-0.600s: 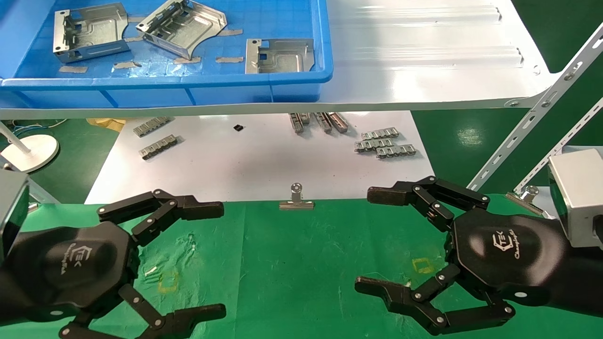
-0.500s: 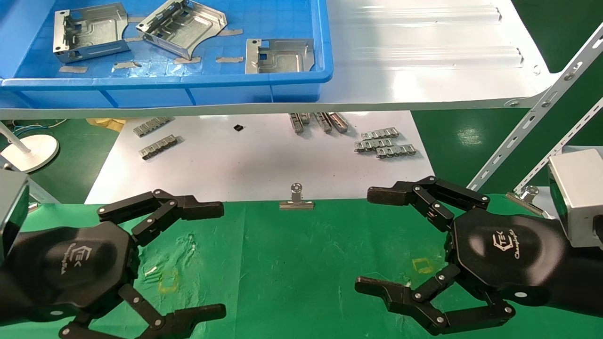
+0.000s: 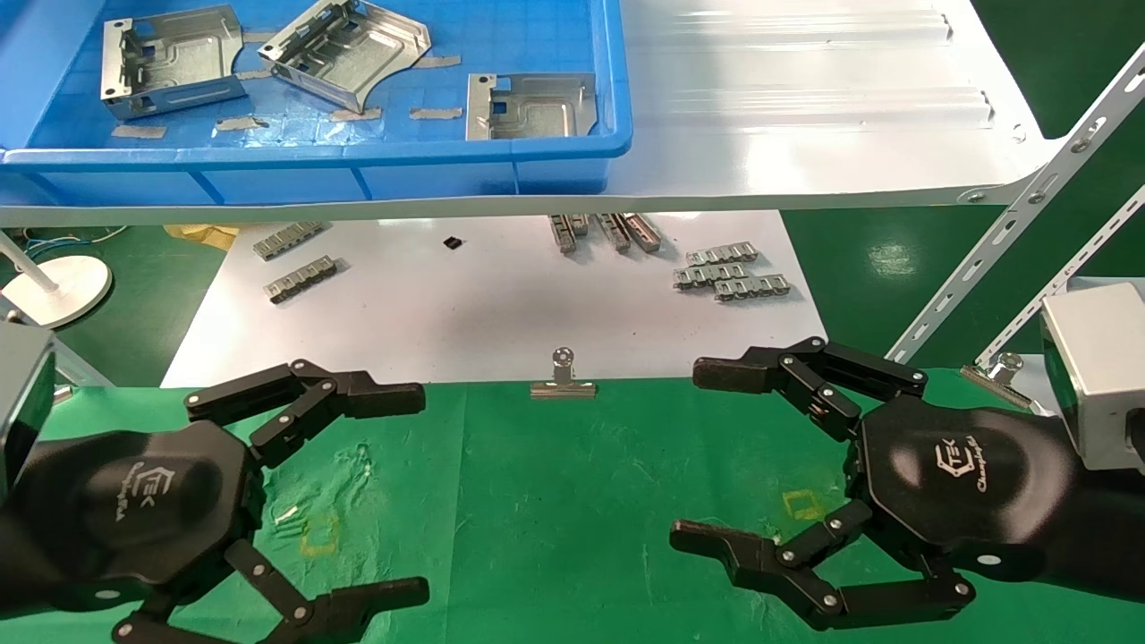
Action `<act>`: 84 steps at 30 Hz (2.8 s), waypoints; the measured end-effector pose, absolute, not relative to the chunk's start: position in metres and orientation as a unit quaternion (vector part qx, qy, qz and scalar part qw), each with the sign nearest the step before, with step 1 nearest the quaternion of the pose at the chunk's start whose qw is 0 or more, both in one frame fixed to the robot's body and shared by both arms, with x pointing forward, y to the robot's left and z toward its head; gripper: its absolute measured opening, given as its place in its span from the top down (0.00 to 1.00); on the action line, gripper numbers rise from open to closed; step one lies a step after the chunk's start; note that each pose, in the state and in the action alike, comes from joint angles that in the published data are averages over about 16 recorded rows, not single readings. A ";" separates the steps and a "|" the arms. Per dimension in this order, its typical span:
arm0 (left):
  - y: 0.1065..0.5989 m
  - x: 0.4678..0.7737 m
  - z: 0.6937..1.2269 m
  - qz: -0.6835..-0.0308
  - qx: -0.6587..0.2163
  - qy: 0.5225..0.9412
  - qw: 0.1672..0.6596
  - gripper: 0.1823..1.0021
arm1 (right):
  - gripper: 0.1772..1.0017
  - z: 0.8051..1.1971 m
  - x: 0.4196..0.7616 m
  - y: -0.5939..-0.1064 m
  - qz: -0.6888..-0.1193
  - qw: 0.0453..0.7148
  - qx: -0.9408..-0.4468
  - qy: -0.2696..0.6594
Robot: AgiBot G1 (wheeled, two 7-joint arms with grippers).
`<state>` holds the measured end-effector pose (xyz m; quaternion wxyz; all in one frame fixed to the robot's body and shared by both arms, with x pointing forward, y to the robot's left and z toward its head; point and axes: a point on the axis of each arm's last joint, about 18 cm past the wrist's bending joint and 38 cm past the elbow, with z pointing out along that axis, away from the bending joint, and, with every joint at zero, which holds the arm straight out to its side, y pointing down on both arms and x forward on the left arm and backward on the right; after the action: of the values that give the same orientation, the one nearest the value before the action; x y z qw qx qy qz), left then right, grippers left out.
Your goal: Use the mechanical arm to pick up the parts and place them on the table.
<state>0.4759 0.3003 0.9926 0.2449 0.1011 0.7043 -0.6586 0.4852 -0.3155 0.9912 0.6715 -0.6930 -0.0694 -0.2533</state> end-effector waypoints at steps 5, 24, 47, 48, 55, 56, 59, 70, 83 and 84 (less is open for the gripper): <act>0.300 0.476 0.993 -0.659 0.101 0.704 0.245 0.00 | 0.10 0.991 0.485 -0.316 -0.253 0.671 -0.693 -0.069; 0.300 0.476 0.993 -0.659 0.101 0.704 0.245 0.00 | 0.56 0.991 0.485 -0.316 -0.253 0.671 -0.693 -0.069; 0.301 0.476 0.997 -0.663 0.100 0.700 0.247 0.00 | 0.96 0.991 0.485 -0.316 -0.253 0.671 -0.693 -0.069; 0.302 0.476 0.999 -0.665 0.098 0.698 0.248 0.00 | 0.97 0.991 0.485 -0.316 -0.253 0.671 -0.693 -0.069; 0.309 0.483 1.033 -0.677 0.079 0.675 0.283 0.00 | 0.98 0.991 0.485 -0.316 -0.253 0.671 -0.693 -0.069; 0.310 0.486 1.041 -0.678 0.074 0.671 0.292 0.00 | 0.98 0.991 0.485 -0.316 -0.253 0.671 -0.693 -0.069; 0.314 0.497 1.065 -0.680 0.056 0.657 0.321 0.00 | 0.98 0.991 0.485 -0.316 -0.253 0.671 -0.693 -0.069; 0.317 0.580 1.168 -0.655 -0.053 0.618 0.431 0.00 | 0.98 0.991 0.485 -0.316 -0.253 0.671 -0.693 -0.069; 0.312 0.663 1.225 -0.572 -0.187 0.626 0.496 0.00 | 0.98 0.991 0.485 -0.316 -0.253 0.671 -0.693 -0.069; 0.313 0.666 1.226 -0.566 -0.194 0.626 0.500 0.00 | 0.98 0.991 0.485 -0.316 -0.253 0.671 -0.693 -0.069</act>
<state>0.6662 0.3132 1.2260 0.4997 -0.1936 0.6264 -0.5661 0.4852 -0.3155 0.9912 0.6714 -0.6930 -0.0694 -0.2533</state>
